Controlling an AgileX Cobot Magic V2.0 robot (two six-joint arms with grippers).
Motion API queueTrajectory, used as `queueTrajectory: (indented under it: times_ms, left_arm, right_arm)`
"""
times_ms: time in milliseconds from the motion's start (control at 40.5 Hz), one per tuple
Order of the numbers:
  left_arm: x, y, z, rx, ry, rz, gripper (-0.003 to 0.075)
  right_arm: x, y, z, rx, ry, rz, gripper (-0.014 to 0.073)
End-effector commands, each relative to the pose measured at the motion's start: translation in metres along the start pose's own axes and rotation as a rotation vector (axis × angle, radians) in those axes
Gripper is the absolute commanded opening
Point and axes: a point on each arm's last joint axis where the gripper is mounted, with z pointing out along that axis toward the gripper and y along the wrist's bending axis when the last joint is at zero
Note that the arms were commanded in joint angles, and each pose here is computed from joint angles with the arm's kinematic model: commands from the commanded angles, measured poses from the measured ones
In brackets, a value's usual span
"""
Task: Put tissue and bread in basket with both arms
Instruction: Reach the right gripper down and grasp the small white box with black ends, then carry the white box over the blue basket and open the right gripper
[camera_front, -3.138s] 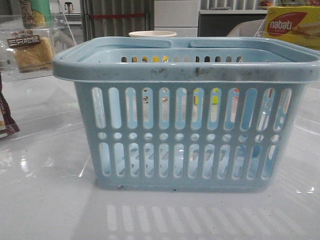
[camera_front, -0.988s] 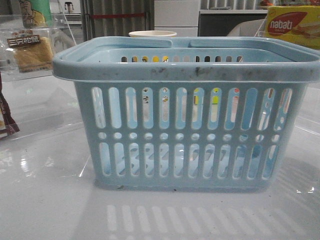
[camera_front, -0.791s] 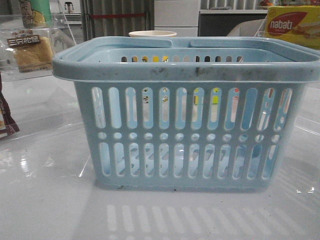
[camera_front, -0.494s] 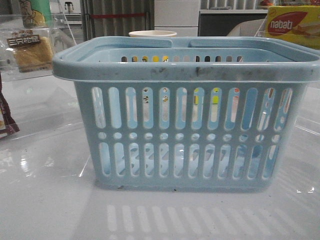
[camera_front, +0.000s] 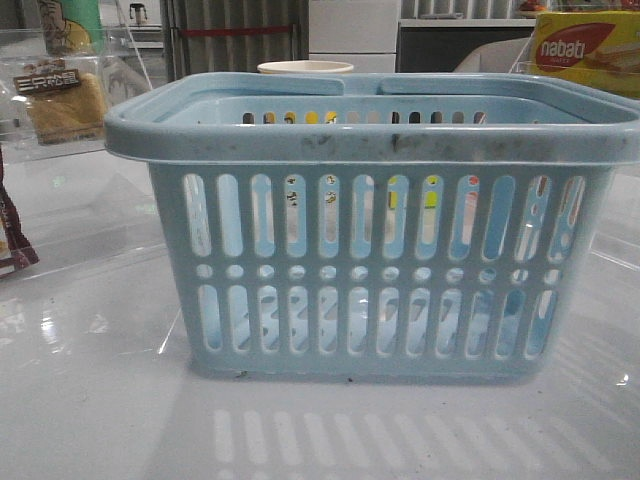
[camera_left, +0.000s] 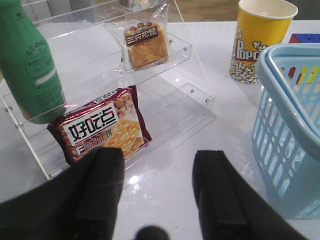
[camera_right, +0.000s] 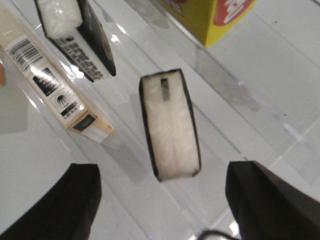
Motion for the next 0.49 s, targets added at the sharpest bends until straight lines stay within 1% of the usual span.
queueTrajectory:
  times_ms: [0, 124, 173, 222, 297, 371, 420, 469]
  left_arm:
    - [-0.016, 0.000, -0.003, 0.002, -0.104, -0.013, 0.0380]
    - [-0.016, 0.000, -0.003, 0.005, -0.104, -0.018, 0.0380]
    - [-0.016, 0.000, -0.003, 0.005, -0.104, -0.018, 0.0380]
    - [-0.016, 0.000, -0.003, 0.005, -0.104, -0.018, 0.0380]
    - [-0.016, 0.000, -0.003, 0.005, -0.104, -0.018, 0.0380]
    - [-0.016, 0.000, -0.003, 0.005, -0.104, -0.018, 0.0380]
    - [-0.016, 0.000, -0.003, 0.005, -0.104, -0.018, 0.0380]
    - [-0.016, 0.000, -0.003, 0.005, -0.104, -0.018, 0.0380]
  right_arm:
    - [-0.026, 0.001, -0.014, -0.008, -0.159, 0.010, 0.0613]
    - [-0.028, 0.000, -0.002, -0.009, -0.166, 0.016, 0.0610]
    - [-0.027, 0.000, 0.000, -0.010, -0.167, 0.019, 0.0591]
    - [-0.028, 0.000, 0.001, -0.011, -0.172, 0.022, 0.0536]
    - [-0.028, 0.000, 0.001, -0.011, -0.181, 0.022, 0.0405]
    - [-0.029, 0.000, 0.001, -0.012, -0.187, 0.024, 0.0314]
    - [-0.030, 0.001, 0.001, -0.017, -0.188, 0.031, 0.0272]
    - [-0.030, 0.001, 0.000, -0.023, -0.188, 0.042, 0.0249]
